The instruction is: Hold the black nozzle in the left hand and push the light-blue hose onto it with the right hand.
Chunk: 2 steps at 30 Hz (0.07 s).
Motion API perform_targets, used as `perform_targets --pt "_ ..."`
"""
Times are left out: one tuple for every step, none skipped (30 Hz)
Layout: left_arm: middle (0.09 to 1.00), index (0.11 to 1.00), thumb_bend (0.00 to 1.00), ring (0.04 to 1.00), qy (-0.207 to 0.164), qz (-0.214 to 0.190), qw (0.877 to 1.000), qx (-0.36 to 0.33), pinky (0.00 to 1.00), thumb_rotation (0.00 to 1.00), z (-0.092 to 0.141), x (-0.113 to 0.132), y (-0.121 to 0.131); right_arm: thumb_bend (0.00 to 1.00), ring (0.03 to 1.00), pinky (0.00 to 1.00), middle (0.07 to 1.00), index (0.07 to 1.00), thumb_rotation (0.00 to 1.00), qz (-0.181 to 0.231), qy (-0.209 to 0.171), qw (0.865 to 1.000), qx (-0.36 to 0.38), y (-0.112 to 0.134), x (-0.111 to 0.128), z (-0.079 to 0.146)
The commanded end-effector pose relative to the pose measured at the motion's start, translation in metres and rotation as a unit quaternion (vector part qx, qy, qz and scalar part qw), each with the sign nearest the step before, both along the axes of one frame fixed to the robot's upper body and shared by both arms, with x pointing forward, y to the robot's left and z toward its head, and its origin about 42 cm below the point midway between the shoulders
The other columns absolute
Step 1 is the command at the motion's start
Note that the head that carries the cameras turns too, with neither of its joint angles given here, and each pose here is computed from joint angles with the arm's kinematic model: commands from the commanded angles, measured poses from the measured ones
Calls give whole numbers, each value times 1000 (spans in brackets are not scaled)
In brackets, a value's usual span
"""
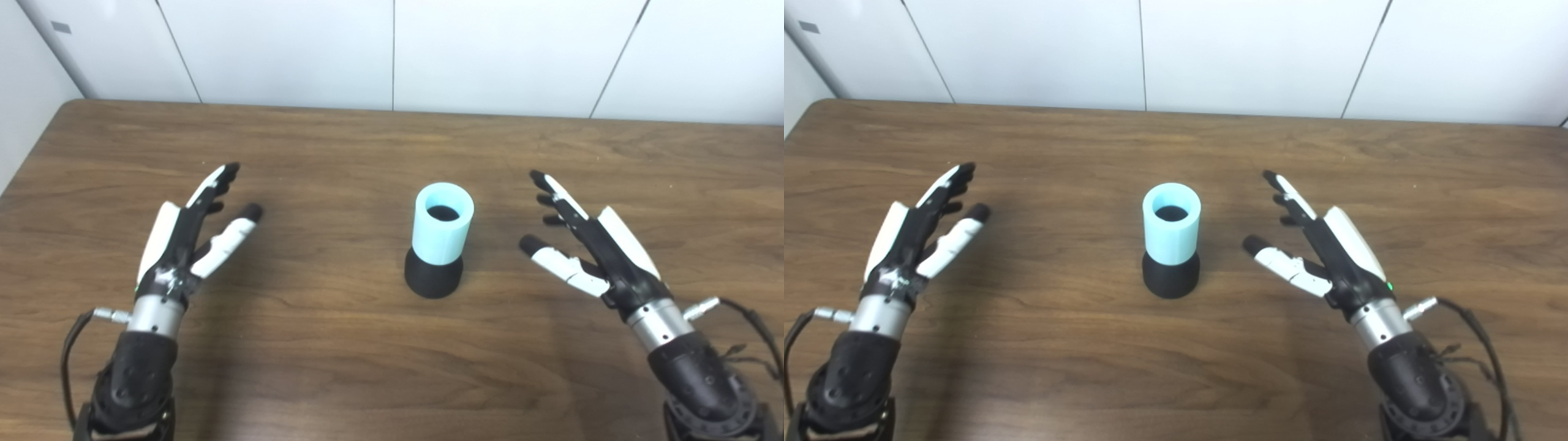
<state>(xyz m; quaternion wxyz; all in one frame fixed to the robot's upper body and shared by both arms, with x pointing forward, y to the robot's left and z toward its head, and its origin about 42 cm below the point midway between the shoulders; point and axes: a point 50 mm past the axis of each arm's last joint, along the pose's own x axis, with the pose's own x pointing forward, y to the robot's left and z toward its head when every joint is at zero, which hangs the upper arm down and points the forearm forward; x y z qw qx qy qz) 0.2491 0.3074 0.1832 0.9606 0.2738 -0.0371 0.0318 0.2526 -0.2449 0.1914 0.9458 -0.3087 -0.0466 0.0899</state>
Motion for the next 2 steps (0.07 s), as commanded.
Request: perform_targets --pt "916 925 567 922 -23 6 1000 -16 894 861 3 -7 1 508 909 815 959 958 941 -32 -22 998 39 -4 -2 -1" --pt "923 932 569 930 -19 8 1000 -23 907 869 0 -10 2 500 918 834 962 957 962 -39 -21 998 51 -3 -4 -4"
